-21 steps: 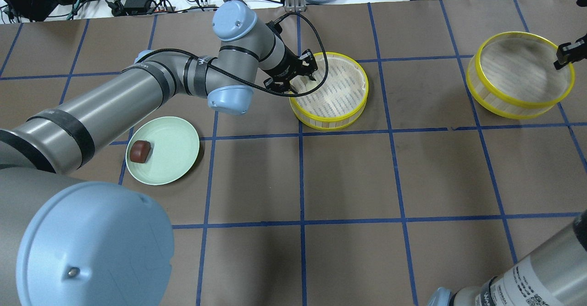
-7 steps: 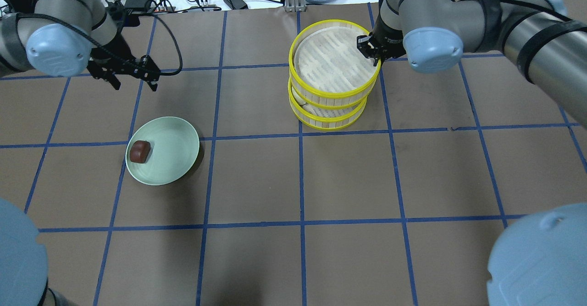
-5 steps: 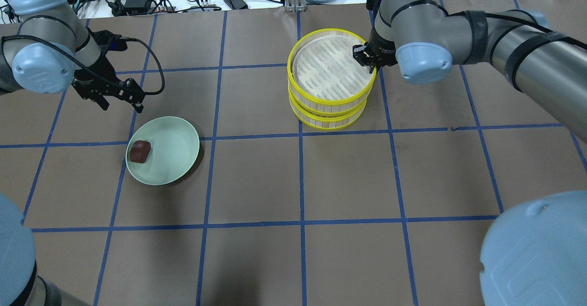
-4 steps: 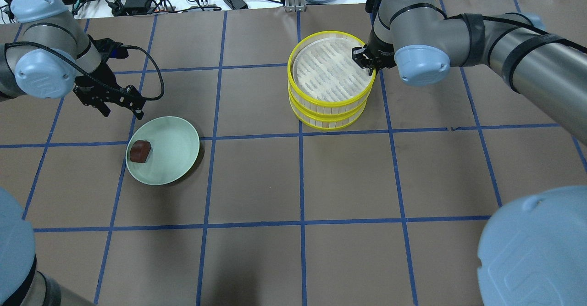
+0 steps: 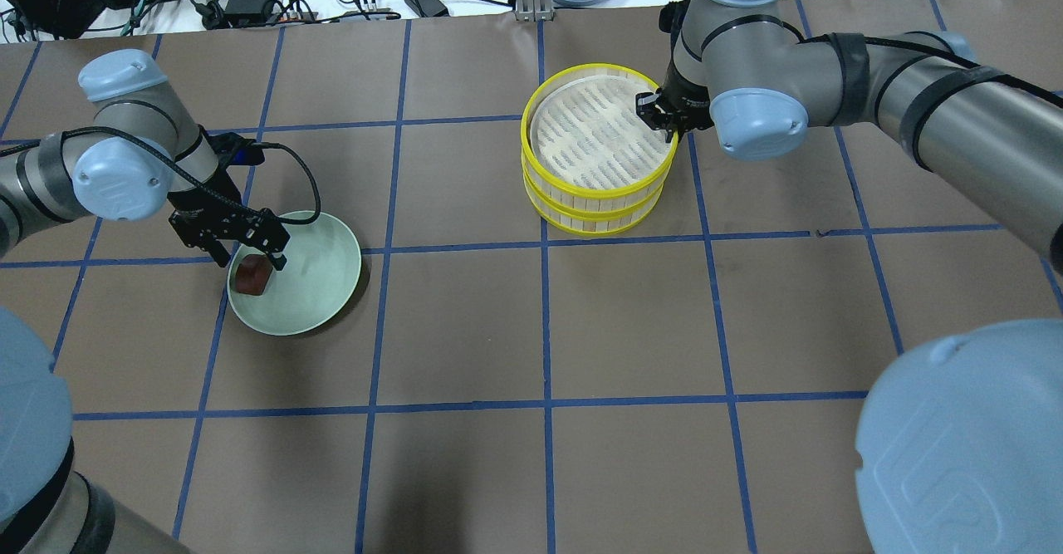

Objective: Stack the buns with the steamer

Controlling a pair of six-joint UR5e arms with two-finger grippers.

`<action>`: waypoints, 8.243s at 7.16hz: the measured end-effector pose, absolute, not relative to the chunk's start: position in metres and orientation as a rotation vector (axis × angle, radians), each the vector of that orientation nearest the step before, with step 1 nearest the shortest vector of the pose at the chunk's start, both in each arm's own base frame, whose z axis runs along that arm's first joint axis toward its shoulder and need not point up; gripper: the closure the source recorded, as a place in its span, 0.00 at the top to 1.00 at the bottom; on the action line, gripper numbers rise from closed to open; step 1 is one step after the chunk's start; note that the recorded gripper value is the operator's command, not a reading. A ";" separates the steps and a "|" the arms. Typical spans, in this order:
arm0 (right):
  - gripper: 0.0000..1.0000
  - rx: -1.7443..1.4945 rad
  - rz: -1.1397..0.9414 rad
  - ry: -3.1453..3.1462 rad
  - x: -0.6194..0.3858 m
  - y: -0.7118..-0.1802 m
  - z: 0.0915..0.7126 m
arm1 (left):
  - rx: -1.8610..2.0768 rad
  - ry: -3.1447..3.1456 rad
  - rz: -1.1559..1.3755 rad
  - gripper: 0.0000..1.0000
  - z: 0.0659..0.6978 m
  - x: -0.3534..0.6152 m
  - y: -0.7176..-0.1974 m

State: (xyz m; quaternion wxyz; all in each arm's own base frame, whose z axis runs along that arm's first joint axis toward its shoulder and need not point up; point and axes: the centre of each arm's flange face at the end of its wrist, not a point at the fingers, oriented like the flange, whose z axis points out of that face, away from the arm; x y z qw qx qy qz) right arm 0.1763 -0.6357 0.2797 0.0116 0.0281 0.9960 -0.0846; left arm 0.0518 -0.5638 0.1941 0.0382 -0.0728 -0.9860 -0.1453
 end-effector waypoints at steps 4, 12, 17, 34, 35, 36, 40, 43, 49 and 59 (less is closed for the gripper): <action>0.00 0.102 -0.248 3.105 0.176 -0.637 0.272 | -0.218 -3.014 -0.486 0.14 0.179 0.052 -0.564; 1.00 0.180 -0.251 3.093 0.177 -0.636 0.282 | -0.092 -3.111 -0.299 0.00 0.281 0.056 -0.595; 1.00 0.150 -0.102 3.112 0.171 -0.528 0.444 | 0.306 -3.089 0.170 0.00 0.393 -0.105 -0.603; 1.00 0.106 -0.041 3.175 0.162 -0.465 0.530 | 0.610 -2.647 0.314 1.00 0.308 -0.337 -0.610; 1.00 0.107 -0.041 3.174 0.162 -0.465 0.530 | 0.602 -2.659 0.308 1.00 0.311 -0.334 -0.610; 1.00 0.108 -0.042 3.174 0.162 -0.464 0.530 | 0.589 -2.695 0.308 1.00 0.320 -0.325 -0.609; 1.00 0.103 -0.048 3.172 0.162 -0.465 0.532 | 0.359 -2.965 0.260 1.00 0.393 -0.202 -0.605; 1.00 0.094 -0.081 3.163 0.164 -0.483 0.527 | 0.200 -3.137 0.187 1.00 0.458 -0.125 -0.563; 1.00 0.072 -0.152 3.163 0.165 -0.504 0.521 | 0.184 -3.183 0.134 1.00 0.499 -0.110 -0.502; 1.00 0.055 -0.170 3.168 0.164 -0.502 0.524 | 0.177 -3.143 0.147 1.00 0.500 -0.114 -0.491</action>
